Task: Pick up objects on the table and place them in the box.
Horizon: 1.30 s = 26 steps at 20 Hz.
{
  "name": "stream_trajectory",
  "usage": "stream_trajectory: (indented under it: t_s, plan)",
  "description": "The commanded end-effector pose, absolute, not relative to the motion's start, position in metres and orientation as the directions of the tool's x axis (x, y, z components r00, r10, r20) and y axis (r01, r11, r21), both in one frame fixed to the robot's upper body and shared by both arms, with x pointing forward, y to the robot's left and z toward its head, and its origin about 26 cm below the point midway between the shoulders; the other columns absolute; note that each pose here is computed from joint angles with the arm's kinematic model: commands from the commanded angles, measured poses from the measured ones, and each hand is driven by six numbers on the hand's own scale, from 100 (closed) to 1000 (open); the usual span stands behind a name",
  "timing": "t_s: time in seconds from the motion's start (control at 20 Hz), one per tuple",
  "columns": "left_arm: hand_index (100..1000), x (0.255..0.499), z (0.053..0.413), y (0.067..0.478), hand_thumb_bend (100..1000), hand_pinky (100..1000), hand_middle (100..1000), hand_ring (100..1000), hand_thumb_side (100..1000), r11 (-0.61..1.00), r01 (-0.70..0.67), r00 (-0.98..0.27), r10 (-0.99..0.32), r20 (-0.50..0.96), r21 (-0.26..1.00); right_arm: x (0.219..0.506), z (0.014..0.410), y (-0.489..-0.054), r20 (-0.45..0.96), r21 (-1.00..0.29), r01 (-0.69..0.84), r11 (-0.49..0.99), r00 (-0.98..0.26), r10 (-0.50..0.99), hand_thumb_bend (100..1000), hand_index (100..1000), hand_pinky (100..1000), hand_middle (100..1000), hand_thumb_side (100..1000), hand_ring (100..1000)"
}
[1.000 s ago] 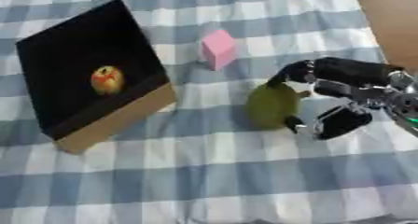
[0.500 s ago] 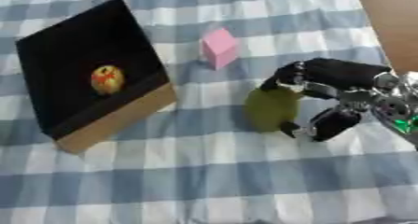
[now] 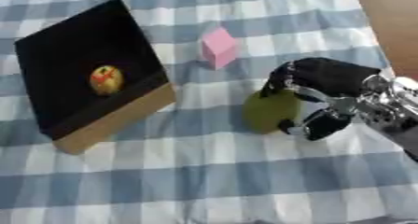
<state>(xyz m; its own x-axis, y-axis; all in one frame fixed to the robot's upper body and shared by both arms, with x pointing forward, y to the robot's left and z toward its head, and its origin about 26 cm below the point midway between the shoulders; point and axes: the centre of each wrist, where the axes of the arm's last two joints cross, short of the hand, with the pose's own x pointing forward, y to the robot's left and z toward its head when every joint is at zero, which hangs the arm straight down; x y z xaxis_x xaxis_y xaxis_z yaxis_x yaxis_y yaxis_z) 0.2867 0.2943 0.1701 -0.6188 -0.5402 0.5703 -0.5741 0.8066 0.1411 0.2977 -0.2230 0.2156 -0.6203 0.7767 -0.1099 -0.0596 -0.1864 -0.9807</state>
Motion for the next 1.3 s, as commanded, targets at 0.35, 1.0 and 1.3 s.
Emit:
stream_trajectory:
  t_s: [0.35,1.0,1.3]
  plan:
    - [914,0.284,0.177,0.296,603,837,857,880,915,0.802,-0.582,-0.633,-0.55,0.545,0.135,0.295,0.228,-0.219,-0.065,-0.997,0.007,-0.081,-0.668,0.741,100,677,778,547,100,640]
    - [914,0.285,0.18,0.297,603,835,853,877,912,0.799,-0.589,-0.639,-0.554,0.534,0.124,0.301,0.283,-0.204,-0.063,-0.981,0.167,0.103,-0.766,0.64,100,658,778,530,100,625]
    - [914,0.286,0.182,0.296,603,833,851,875,910,0.801,-0.586,-0.646,-0.553,0.526,0.121,0.296,0.319,-0.177,-0.01,-0.969,0.146,0.198,-0.828,0.56,100,657,778,529,100,618]
